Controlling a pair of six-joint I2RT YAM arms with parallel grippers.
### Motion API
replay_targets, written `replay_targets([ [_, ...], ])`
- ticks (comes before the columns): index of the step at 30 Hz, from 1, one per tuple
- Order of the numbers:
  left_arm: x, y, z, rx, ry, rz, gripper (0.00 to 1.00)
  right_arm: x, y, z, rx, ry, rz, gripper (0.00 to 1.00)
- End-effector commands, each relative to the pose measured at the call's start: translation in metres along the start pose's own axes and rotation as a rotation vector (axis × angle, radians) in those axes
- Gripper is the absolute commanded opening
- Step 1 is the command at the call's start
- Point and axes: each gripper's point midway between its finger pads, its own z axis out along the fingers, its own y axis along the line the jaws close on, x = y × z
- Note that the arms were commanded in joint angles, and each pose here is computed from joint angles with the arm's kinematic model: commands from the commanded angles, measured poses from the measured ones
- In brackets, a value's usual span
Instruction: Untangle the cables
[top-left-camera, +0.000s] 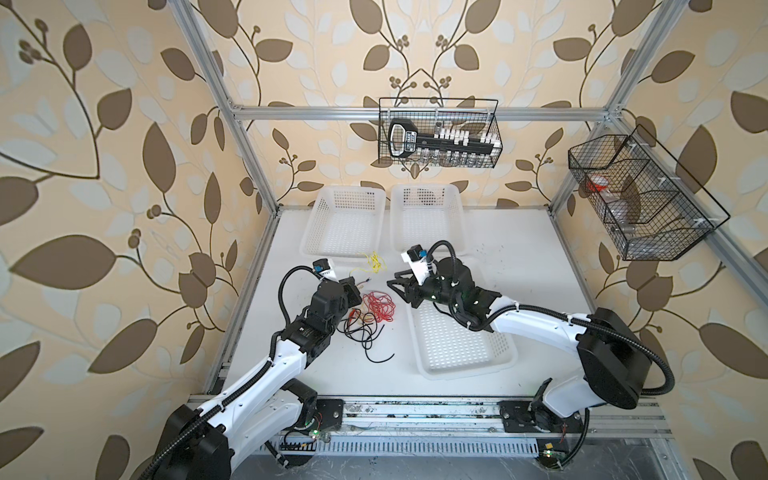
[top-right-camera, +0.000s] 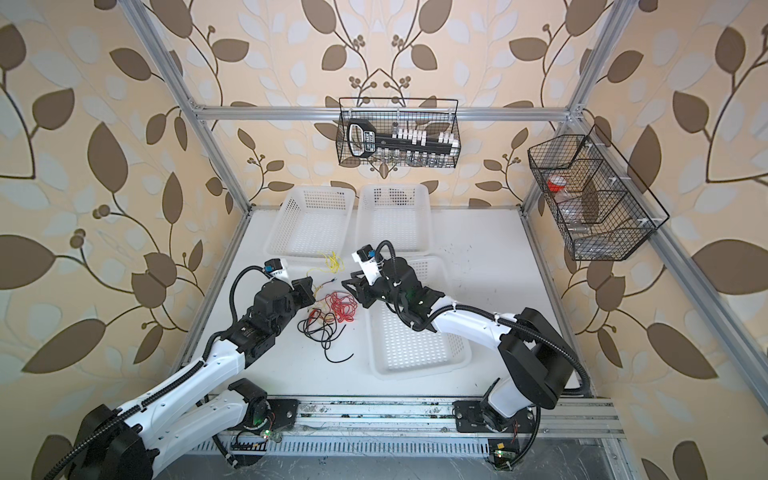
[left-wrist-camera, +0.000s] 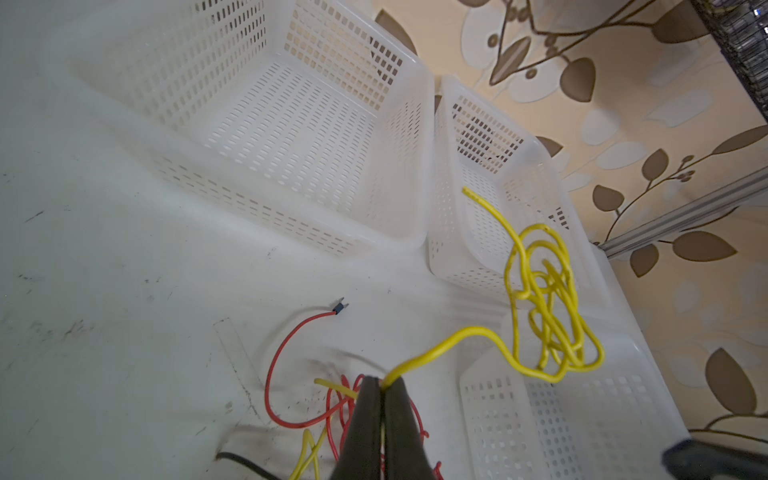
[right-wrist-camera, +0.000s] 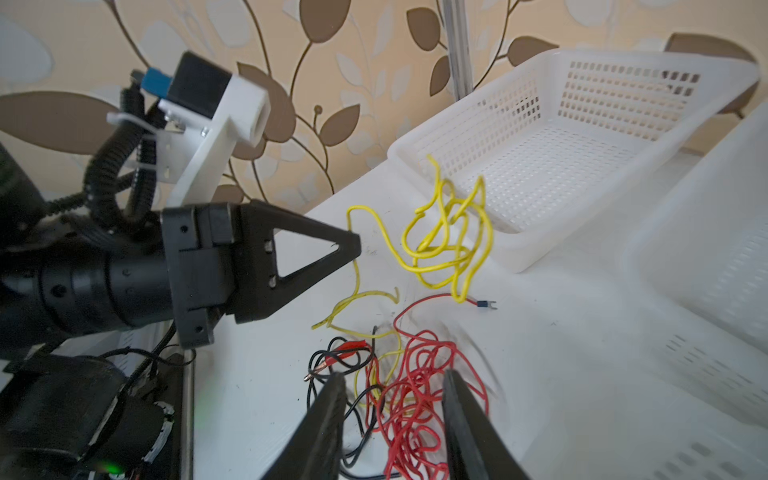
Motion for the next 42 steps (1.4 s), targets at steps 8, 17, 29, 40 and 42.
replay_targets([
  [8,-0.033,-0.070,-0.014,0.281,-0.021,0.025,0.00,0.017,0.004,0.026,0.022,-0.037,-0.018,0.39],
  [17,-0.033,-0.082,-0.016,0.319,0.016,0.043,0.00,0.015,-0.022,0.031,0.163,-0.078,-0.131,0.42],
  [29,-0.015,-0.074,-0.009,0.300,0.083,0.023,0.00,0.011,-0.027,0.039,0.190,-0.130,-0.217,0.43],
  [40,-0.006,-0.060,-0.002,0.232,0.101,0.022,0.00,0.020,0.004,0.048,0.024,-0.120,-0.303,0.17],
  [42,-0.005,-0.054,0.000,0.201,0.103,0.024,0.00,0.022,0.004,0.047,0.023,-0.114,-0.303,0.11],
])
